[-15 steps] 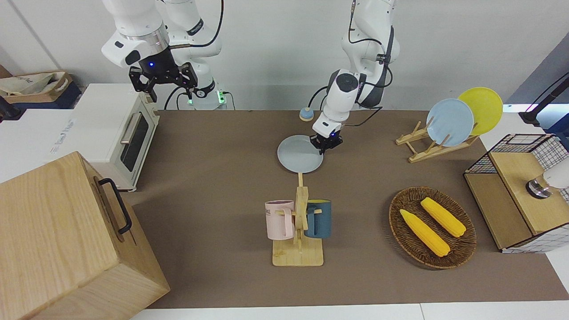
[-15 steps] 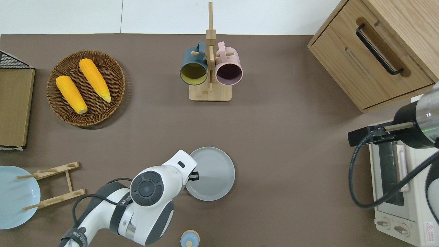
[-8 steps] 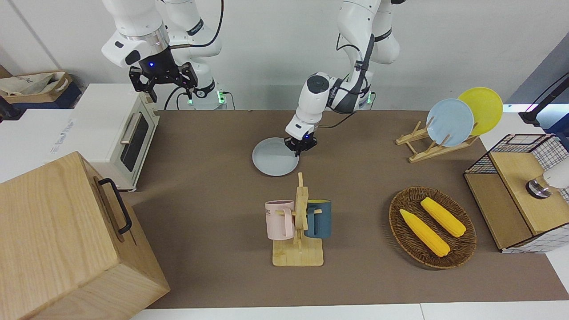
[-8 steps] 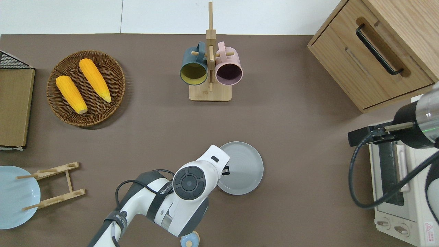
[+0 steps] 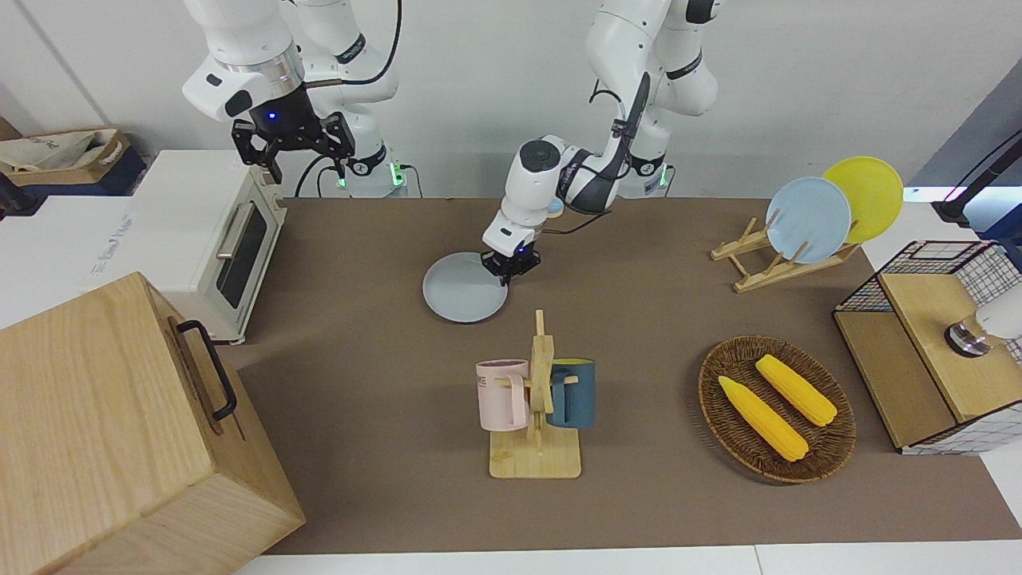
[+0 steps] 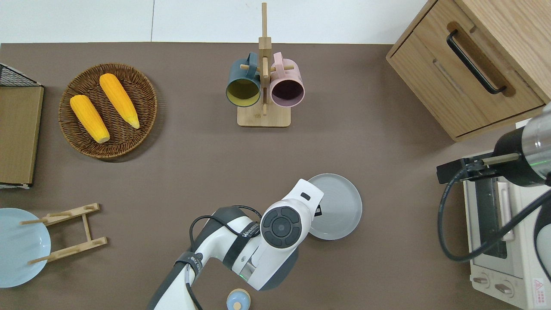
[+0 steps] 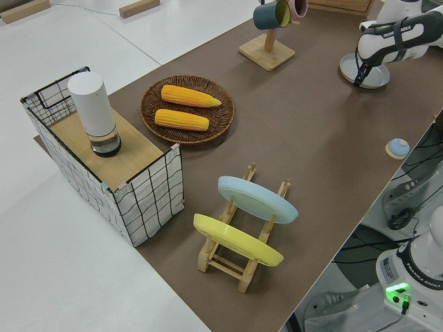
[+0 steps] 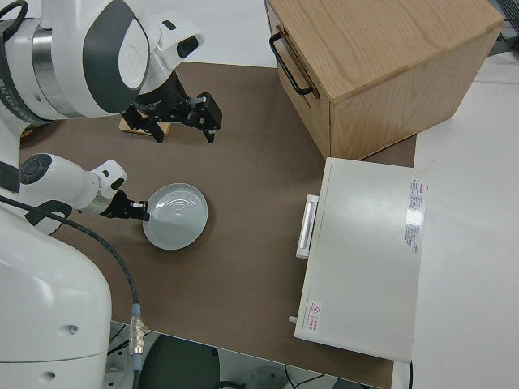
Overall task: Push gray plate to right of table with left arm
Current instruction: 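Keep pushing the gray plate with the left gripper toward the toaster oven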
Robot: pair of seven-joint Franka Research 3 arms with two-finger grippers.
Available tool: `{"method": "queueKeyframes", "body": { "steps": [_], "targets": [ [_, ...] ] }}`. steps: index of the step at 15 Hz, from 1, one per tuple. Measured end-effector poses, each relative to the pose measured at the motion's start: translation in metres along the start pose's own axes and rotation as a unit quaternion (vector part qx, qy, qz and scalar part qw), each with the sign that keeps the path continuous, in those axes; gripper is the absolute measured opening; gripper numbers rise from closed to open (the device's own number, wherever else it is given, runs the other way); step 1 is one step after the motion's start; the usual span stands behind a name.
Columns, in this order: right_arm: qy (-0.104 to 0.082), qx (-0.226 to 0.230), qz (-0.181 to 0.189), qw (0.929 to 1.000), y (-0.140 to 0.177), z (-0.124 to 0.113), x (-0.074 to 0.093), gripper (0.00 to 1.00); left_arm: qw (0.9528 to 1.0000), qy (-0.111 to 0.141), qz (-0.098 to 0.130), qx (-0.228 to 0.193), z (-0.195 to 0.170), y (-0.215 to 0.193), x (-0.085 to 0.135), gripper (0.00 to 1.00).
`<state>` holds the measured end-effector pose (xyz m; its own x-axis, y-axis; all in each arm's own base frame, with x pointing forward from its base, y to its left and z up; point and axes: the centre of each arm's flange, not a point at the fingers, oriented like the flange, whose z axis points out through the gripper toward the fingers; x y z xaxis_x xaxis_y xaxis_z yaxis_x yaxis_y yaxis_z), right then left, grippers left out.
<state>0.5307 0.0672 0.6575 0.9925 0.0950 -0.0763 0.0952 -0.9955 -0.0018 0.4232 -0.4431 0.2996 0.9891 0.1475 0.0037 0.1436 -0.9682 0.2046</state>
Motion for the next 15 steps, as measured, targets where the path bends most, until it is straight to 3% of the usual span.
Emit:
{"method": "queueKeyframes", "body": {
  "steps": [6,11,12,15],
  "targets": [
    [0.000,0.000,0.000,1.0000,0.000,0.000,0.000,0.99,0.9999,0.009,-0.012,-0.007,0.010,0.044,-0.014,0.03],
    [0.000,0.000,0.000,1.0000,0.000,0.000,0.000,0.99,0.9999,0.008,-0.011,-0.008,0.012,0.053,-0.017,0.04],
    [0.000,0.000,0.000,1.0000,0.000,0.000,0.000,0.99,0.9999,0.006,-0.011,-0.006,0.012,0.054,-0.016,0.07],
    [0.000,0.000,0.000,1.0000,0.000,0.000,0.000,0.99,0.9999,0.003,-0.013,-0.002,0.016,0.056,-0.011,0.36]
  ]
}}
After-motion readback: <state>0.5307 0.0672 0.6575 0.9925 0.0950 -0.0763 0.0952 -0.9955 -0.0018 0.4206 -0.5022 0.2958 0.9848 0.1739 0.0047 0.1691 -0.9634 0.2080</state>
